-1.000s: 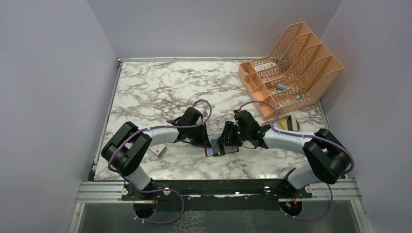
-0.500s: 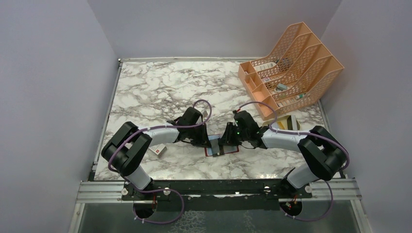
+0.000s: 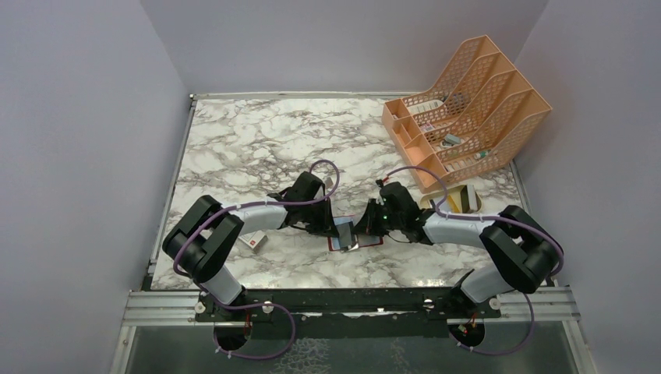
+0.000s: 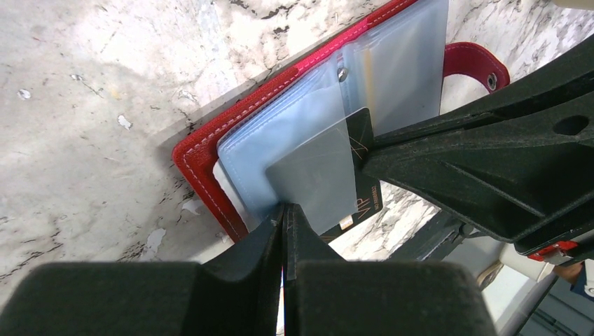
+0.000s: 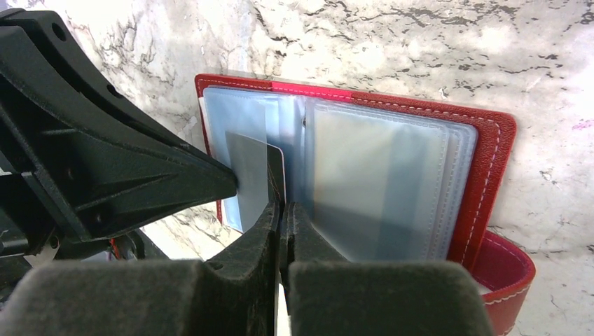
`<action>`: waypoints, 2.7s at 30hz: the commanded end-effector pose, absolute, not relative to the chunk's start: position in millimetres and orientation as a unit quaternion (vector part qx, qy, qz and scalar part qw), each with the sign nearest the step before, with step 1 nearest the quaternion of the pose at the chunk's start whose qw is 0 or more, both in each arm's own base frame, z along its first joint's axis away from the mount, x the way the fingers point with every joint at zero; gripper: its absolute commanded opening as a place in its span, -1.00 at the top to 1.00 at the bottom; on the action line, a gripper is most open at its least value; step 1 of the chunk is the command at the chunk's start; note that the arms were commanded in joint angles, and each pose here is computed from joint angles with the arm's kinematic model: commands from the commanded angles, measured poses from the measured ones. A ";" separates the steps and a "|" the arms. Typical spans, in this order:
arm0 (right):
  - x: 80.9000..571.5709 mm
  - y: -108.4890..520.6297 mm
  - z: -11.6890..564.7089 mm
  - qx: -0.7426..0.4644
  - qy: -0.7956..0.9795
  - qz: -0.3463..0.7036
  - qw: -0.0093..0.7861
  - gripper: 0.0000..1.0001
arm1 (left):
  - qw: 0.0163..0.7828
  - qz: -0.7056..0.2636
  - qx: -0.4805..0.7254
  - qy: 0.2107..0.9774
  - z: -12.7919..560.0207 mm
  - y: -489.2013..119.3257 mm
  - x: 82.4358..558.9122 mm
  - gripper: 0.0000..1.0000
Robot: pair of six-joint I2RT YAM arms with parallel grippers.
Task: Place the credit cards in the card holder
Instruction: Insert the credit card into the card holder.
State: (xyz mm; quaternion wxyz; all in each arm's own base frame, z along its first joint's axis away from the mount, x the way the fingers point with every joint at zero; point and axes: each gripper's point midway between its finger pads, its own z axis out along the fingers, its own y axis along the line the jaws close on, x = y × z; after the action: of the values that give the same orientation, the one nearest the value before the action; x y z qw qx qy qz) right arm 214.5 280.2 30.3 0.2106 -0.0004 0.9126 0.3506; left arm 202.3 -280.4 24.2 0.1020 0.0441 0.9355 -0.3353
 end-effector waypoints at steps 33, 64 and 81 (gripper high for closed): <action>235.0 281.9 38.9 0.017 0.890 0.379 0.252 0.98 | 0.117 -0.290 0.036 0.949 22.2 -255.4 199.2 0.82; 231.9 283.2 38.5 0.080 0.875 0.412 0.242 0.98 | 0.103 -0.324 0.023 0.940 19.9 -263.0 191.7 0.89; 229.4 282.3 38.8 0.098 0.866 0.415 0.262 0.98 | 0.083 -0.364 -0.006 0.928 24.1 -271.2 181.3 0.90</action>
State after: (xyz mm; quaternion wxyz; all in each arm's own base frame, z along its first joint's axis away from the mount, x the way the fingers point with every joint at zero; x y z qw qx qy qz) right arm 224.9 280.8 34.1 0.2378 0.0855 0.8760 0.4108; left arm 189.8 -264.5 19.8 0.0981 0.0009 0.9367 -0.3360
